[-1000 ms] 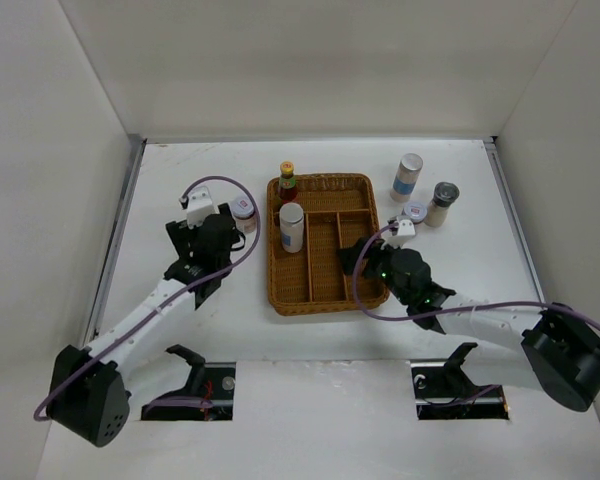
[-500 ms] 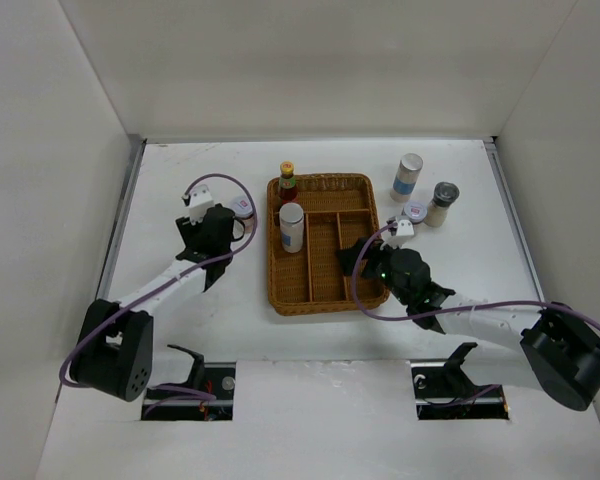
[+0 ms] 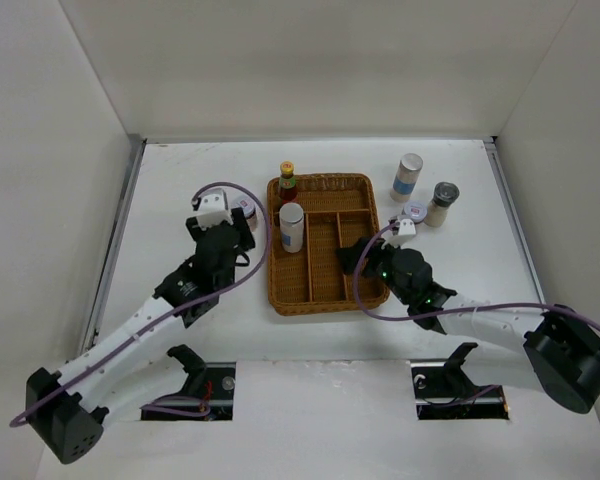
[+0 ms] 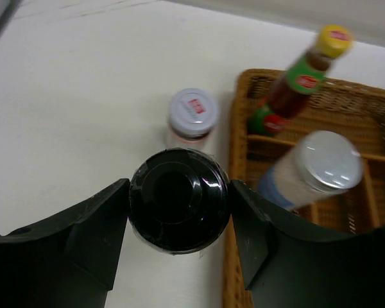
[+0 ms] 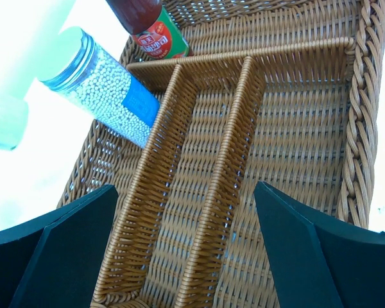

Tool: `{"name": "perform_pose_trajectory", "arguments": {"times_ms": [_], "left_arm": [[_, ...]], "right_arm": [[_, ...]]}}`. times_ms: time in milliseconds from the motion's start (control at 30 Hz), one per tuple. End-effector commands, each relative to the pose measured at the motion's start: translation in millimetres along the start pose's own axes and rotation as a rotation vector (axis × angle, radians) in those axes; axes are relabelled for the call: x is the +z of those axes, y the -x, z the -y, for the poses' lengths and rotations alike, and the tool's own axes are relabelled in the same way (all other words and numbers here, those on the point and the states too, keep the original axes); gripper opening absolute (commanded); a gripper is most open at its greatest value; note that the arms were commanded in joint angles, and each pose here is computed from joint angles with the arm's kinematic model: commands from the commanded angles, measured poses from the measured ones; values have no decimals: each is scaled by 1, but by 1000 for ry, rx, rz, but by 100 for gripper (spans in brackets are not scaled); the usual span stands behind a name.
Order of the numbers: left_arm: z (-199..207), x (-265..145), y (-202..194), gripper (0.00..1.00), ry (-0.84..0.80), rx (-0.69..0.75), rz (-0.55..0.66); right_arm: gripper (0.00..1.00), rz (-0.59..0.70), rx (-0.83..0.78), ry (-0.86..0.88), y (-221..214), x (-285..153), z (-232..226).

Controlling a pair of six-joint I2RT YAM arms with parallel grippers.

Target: Organize the condiment bottles

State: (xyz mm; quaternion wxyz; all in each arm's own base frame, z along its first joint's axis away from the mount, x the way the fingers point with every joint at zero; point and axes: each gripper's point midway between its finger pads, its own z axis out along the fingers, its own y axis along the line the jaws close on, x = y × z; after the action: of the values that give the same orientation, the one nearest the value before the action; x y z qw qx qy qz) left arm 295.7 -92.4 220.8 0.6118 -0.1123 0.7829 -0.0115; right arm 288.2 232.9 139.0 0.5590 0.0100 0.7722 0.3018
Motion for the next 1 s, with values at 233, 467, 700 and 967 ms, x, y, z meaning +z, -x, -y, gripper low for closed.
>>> {"name": "perform_pose_trajectory", "arguments": {"times_ms": [233, 467, 700, 967], "left_arm": [[120, -40, -13, 35, -341, 64, -38], [138, -28, -61, 35, -360, 142, -109], [127, -18, -92, 60, -298, 218, -149], [118, -31, -37, 86, -316, 96, -46]], "right_arm": [[94, 79, 31, 37, 21, -2, -11], [95, 91, 35, 27, 25, -5, -7], [95, 103, 42, 16, 27, -6, -4], [95, 85, 40, 8, 23, -3, -2]]}}
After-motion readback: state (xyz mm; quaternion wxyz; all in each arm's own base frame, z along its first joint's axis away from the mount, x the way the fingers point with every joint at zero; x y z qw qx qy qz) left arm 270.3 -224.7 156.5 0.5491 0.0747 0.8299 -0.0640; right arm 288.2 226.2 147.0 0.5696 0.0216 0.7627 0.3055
